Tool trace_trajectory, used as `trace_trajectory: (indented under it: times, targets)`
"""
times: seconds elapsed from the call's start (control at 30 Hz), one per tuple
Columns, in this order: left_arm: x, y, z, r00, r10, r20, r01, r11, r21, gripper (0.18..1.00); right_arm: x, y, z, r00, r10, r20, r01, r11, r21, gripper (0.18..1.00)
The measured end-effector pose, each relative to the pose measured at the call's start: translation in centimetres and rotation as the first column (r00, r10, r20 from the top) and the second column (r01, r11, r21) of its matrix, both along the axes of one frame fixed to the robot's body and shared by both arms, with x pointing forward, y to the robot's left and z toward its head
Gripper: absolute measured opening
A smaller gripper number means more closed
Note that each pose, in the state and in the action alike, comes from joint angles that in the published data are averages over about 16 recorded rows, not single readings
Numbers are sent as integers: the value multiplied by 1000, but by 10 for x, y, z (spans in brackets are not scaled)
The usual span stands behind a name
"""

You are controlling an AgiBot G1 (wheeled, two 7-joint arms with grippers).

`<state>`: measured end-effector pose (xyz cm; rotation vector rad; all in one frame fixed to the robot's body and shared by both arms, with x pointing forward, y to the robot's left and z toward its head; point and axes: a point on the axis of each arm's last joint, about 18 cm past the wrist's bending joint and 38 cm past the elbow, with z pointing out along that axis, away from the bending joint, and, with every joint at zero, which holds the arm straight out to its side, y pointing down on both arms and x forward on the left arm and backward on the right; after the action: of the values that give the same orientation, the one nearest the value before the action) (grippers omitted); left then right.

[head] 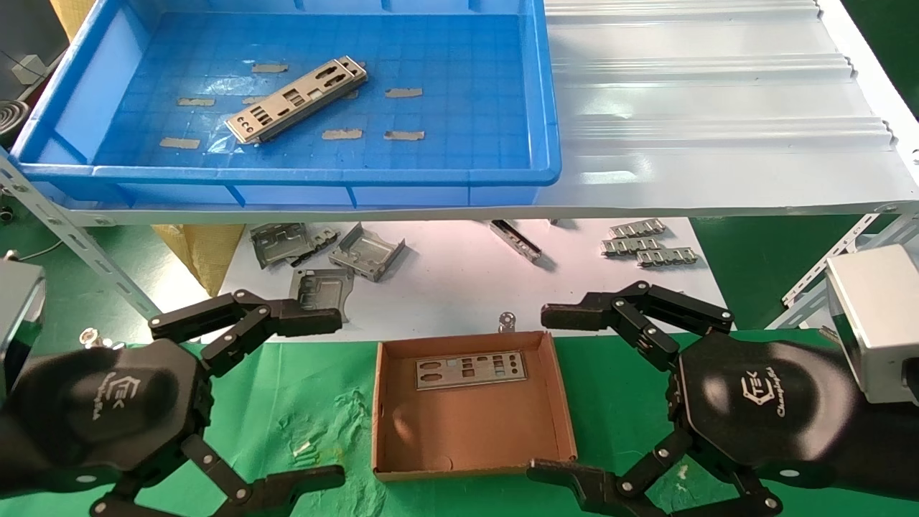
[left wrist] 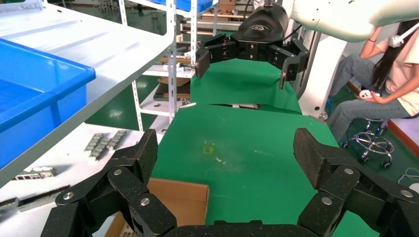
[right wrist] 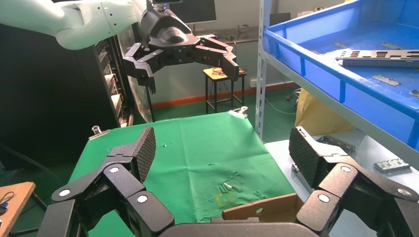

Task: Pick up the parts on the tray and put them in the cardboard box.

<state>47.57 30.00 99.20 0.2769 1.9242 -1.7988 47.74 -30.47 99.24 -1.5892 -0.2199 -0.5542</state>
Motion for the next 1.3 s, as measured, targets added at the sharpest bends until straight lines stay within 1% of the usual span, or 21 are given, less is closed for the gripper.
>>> trace_trajectory:
  times: [1.3]
  targets:
    - [0, 0, 0, 1000, 0, 0, 0, 1000, 0, 1001, 0, 0, 0, 1000, 0, 0, 0, 1000, 0, 1000]
